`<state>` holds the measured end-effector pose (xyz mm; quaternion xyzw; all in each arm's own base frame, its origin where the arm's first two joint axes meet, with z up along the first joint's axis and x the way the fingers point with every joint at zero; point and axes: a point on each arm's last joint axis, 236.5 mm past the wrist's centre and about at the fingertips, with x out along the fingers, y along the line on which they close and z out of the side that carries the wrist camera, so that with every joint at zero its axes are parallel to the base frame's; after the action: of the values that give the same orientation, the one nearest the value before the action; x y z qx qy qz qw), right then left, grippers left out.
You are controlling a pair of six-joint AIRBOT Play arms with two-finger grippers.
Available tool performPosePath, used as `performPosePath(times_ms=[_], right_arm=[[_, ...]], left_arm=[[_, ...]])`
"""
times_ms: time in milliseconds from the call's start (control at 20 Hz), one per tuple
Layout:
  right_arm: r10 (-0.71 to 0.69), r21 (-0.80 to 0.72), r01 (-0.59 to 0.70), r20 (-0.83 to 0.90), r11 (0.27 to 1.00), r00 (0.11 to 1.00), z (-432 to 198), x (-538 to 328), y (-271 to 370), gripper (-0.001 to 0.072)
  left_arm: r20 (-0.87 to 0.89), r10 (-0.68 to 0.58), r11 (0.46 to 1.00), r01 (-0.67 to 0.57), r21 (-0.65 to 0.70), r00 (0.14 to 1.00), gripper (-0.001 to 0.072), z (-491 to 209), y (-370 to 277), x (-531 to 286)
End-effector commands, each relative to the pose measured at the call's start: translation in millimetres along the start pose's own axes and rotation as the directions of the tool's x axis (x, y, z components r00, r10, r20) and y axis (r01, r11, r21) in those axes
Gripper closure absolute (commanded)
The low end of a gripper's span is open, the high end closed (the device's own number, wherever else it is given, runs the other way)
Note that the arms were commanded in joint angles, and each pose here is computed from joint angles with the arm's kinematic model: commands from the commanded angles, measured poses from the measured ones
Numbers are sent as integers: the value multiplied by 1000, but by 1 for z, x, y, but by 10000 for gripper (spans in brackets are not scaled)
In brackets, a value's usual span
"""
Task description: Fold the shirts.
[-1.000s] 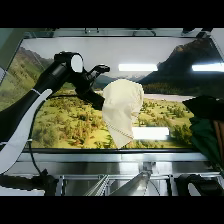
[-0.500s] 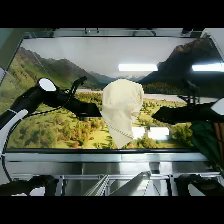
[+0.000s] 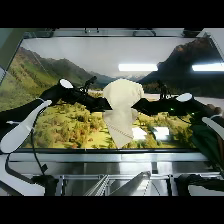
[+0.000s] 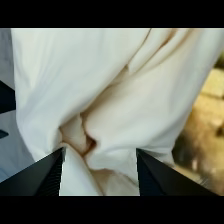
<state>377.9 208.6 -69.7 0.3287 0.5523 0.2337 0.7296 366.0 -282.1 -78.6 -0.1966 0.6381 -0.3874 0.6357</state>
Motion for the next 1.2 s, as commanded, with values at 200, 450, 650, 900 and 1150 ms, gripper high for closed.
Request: performPosePath(times_ms=[200, 450, 650, 900, 1150], right_arm=[[-29, 50, 29, 0, 998, 1000, 27, 25, -24, 358], [-39, 33, 38, 20, 999, 999, 32, 25, -27, 695], [-33, -13, 34, 24, 999, 999, 33, 21, -23, 697], [24, -73, -18, 87, 997, 996, 51, -19, 8, 699], [52, -110, -32, 184, 993, 982, 73, -64, 25, 699]], left_arm=[[-82, -55, 998, 52, -39, 995, 515, 10, 3, 17], [-82, -67, 997, 63, -41, 994, 693, 11, 0, 16], [-95, -75, 997, 72, -35, 993, 693, 7, -5, 13], [-11, -68, 997, 68, 36, 998, 693, 24, -20, -25], [29, -67, 998, 66, 21, 997, 693, 29, -8, -62]])
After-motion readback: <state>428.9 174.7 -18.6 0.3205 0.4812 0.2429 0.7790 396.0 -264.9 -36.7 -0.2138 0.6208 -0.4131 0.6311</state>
